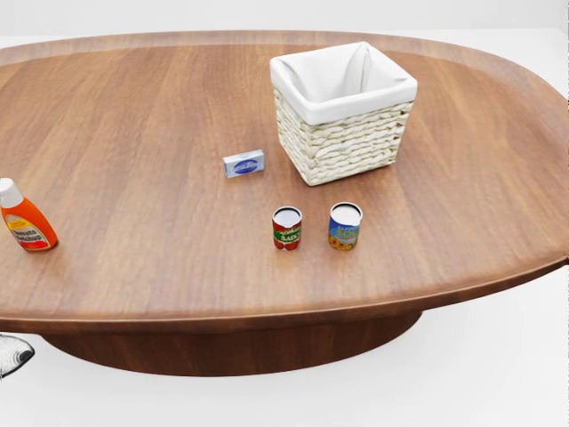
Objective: Pick up the tomato sauce, and put it in the basket.
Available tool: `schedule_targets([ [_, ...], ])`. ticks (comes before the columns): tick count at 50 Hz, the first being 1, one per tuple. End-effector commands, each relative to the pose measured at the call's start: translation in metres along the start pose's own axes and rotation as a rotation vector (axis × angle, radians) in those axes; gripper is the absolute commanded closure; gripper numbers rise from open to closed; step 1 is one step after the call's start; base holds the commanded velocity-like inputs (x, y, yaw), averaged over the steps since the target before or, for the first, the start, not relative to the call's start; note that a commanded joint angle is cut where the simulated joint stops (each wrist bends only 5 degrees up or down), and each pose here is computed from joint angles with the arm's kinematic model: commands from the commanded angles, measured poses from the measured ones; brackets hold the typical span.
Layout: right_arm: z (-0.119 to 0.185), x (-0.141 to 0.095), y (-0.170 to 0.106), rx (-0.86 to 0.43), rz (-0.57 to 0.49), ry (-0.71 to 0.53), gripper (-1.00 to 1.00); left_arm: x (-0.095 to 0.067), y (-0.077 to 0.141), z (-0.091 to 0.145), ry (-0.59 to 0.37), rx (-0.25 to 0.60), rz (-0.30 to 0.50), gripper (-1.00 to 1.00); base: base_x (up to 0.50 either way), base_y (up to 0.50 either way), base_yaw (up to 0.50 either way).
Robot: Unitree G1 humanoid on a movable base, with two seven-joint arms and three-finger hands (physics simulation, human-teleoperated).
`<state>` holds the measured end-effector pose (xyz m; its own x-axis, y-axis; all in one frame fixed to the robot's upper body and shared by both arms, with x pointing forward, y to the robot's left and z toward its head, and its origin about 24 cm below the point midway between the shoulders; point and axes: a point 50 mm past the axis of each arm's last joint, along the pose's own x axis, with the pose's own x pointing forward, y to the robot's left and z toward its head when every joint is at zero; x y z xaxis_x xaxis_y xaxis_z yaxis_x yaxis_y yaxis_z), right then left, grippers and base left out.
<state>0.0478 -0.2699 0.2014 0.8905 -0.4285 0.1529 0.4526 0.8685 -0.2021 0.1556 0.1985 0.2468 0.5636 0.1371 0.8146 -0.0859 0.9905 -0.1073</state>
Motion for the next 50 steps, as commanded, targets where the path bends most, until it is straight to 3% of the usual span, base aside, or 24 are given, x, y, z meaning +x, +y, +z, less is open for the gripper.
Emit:
schedule_targets([
  [1, -0.0016, 0.0015, 0.0031, -0.022, 0.004, -0.003, -1.00, -0.0006, 0.0009, -0.0115, 0.048, 0.016, 0.007, -1.00, 0.00, -0.32, 0.00],
  [50, -0.0006, 0.0065, 0.0083, -0.033, 0.013, -0.047, -1.00, 0.0007, 0.0017, -0.0157, 0.060, 0.025, 0.008, -1.00, 0.00, -0.29, 0.00],
])
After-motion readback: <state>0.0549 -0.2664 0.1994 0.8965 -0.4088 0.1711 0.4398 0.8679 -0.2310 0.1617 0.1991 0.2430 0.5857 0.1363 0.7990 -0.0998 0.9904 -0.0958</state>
